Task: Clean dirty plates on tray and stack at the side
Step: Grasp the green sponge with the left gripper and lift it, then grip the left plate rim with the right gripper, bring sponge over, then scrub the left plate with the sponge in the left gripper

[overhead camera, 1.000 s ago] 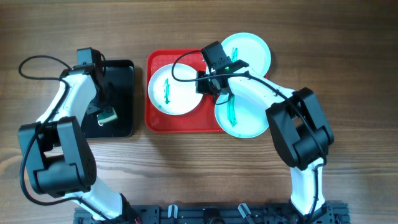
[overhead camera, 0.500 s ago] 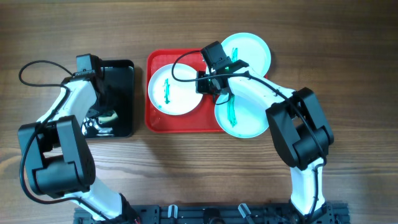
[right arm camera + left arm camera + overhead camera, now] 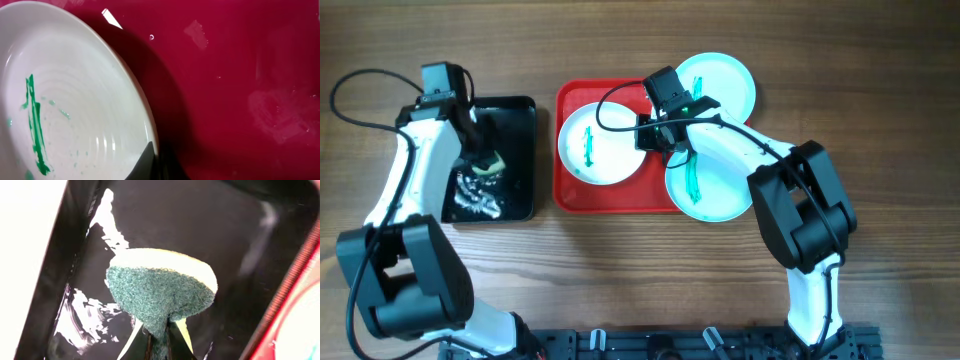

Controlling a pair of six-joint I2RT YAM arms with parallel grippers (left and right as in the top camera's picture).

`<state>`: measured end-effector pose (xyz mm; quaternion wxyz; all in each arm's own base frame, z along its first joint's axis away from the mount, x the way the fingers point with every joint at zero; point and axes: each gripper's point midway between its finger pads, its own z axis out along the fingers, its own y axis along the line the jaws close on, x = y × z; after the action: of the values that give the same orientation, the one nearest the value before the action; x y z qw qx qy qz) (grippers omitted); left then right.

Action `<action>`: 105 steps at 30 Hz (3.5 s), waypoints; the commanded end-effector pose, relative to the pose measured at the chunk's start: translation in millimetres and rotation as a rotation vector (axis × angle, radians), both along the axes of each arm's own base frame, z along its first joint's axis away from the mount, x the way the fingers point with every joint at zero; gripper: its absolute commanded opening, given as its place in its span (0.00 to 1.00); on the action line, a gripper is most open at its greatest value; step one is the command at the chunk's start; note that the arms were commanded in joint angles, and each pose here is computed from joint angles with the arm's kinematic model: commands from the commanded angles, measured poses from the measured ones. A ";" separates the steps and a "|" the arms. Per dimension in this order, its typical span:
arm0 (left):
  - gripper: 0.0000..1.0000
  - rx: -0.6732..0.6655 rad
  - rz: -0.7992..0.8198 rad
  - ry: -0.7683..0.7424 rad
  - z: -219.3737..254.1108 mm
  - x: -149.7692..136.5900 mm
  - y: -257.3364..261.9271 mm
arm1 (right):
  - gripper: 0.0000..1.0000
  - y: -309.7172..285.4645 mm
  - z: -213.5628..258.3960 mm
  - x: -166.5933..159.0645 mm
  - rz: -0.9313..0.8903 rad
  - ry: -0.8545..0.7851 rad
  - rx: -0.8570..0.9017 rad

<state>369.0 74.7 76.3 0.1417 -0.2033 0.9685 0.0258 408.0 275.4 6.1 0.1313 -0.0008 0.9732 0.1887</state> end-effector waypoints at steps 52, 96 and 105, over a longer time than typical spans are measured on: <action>0.04 0.035 -0.360 0.133 -81.4 13.4 -156.9 | 0.04 -0.9 -2.9 -0.8 0.043 0.062 0.078; 0.04 -0.005 -0.531 0.101 -64.1 4.1 -207.2 | 0.04 -0.8 -2.9 -0.7 0.040 0.063 0.079; 0.04 -0.236 -0.836 0.078 -58.3 -9.3 -255.0 | 0.04 -1.0 -2.8 -0.6 0.038 0.064 0.080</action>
<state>364.9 -154.5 13.0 0.0770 0.1420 0.9842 -0.0730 402.1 272.7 5.7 0.0955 -0.0115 0.9690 0.2276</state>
